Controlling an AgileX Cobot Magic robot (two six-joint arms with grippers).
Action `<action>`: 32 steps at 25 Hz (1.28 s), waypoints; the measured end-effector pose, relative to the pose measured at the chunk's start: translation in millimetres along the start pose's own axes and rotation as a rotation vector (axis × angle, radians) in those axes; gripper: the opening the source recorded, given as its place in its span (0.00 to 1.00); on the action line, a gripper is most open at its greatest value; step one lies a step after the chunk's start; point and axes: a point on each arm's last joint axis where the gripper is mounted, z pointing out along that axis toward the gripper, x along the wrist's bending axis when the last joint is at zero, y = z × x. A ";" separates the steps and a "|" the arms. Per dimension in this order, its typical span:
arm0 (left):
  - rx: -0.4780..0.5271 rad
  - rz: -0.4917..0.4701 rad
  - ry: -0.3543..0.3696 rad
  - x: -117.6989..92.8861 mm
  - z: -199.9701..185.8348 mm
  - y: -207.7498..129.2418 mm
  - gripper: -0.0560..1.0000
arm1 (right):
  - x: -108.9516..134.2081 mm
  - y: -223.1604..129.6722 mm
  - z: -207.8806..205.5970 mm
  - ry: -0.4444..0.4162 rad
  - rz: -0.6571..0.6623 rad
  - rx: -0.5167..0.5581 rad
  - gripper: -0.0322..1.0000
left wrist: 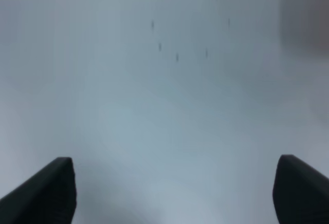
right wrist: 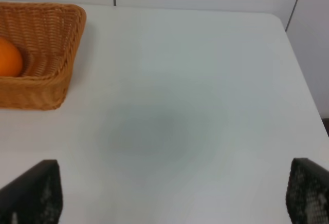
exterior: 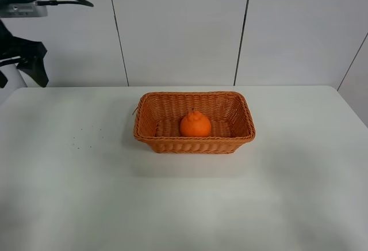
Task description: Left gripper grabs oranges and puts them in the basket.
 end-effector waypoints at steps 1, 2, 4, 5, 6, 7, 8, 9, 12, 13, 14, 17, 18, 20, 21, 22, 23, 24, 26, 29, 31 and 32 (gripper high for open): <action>-0.006 -0.002 0.000 -0.6 -7.6 -16.7 0.88 | 0.0 0.0 0.0 0.000 0.000 0.000 0.70; -0.004 -0.003 0.000 -1.2 -10.7 -30.1 0.88 | 0.0 0.0 0.0 0.000 0.000 0.000 0.70; 0.009 -0.005 0.000 -2.8 -13.9 -64.2 0.88 | 0.0 0.0 0.0 0.000 0.000 0.000 0.70; 0.011 -0.006 0.000 -3.4 -15.1 -77.8 0.88 | 0.0 0.0 0.0 0.000 0.000 0.000 0.70; 0.012 -0.009 -0.001 -4.2 -15.7 -94.4 0.88 | 0.0 0.0 0.0 0.000 0.000 0.000 0.70; 0.014 -0.013 -0.001 -4.9 -15.4 -108.3 0.88 | 0.0 0.0 0.0 0.000 0.000 0.000 0.70; 0.006 -0.016 0.000 -5.8 -16.3 -126.3 0.88 | 0.0 0.0 0.0 0.000 0.000 0.000 0.70; 0.004 -0.019 0.000 -6.5 -15.0 -140.2 0.88 | 0.0 0.0 0.0 0.000 0.000 0.000 0.70; -0.040 -0.021 0.001 -9.0 -7.7 -187.0 0.88 | 0.0 0.0 0.0 0.000 0.000 0.000 0.70; -0.072 -0.022 0.002 -9.6 -5.2 -197.6 0.88 | 0.0 0.0 0.0 0.000 0.000 0.000 0.70; -0.103 -0.026 0.003 -10.4 -0.4 -210.6 0.88 | 0.0 0.0 0.0 0.000 0.000 0.000 0.70; -0.212 -0.032 0.007 -12.0 4.3 -241.1 0.88 | 0.0 0.0 0.0 0.000 0.000 0.000 0.70; -0.249 -0.034 0.008 -12.5 4.9 -250.6 0.88 | 0.0 0.0 0.0 0.000 0.000 0.000 0.70; -0.321 -0.036 0.010 -13.3 4.6 -266.3 0.88 | 0.0 0.0 0.0 0.000 0.000 0.000 0.70; -0.360 -0.037 0.012 -13.7 5.0 -274.0 0.88 | 0.0 0.0 0.0 0.000 0.000 0.000 0.70; -0.393 -0.038 0.013 -13.9 4.3 -279.7 0.88 | 0.0 0.0 0.0 0.000 0.000 0.000 0.70; -0.445 -0.039 0.015 -14.2 1.5 -286.4 0.88 | 0.0 0.0 0.0 0.000 0.000 0.000 0.70; -0.482 -0.040 0.016 -14.4 -0.7 -290.8 0.88 | 0.0 0.0 0.0 0.000 0.000 0.000 0.70; -0.553 -0.042 0.017 -14.8 -4.5 -299.5 0.88 | 0.0 0.0 0.0 0.000 0.000 0.000 0.70; -0.635 -0.045 0.020 -15.2 -7.9 -310.6 0.88 | 0.0 0.0 0.0 0.000 0.000 0.000 0.70; -0.681 -0.046 0.021 -15.5 -9.5 -317.1 0.88 | 0.0 0.0 0.0 0.000 0.000 0.000 0.70; -0.699 -0.046 0.022 -15.6 -10.1 -319.7 0.88 | 0.0 0.0 0.0 0.000 0.000 0.000 0.70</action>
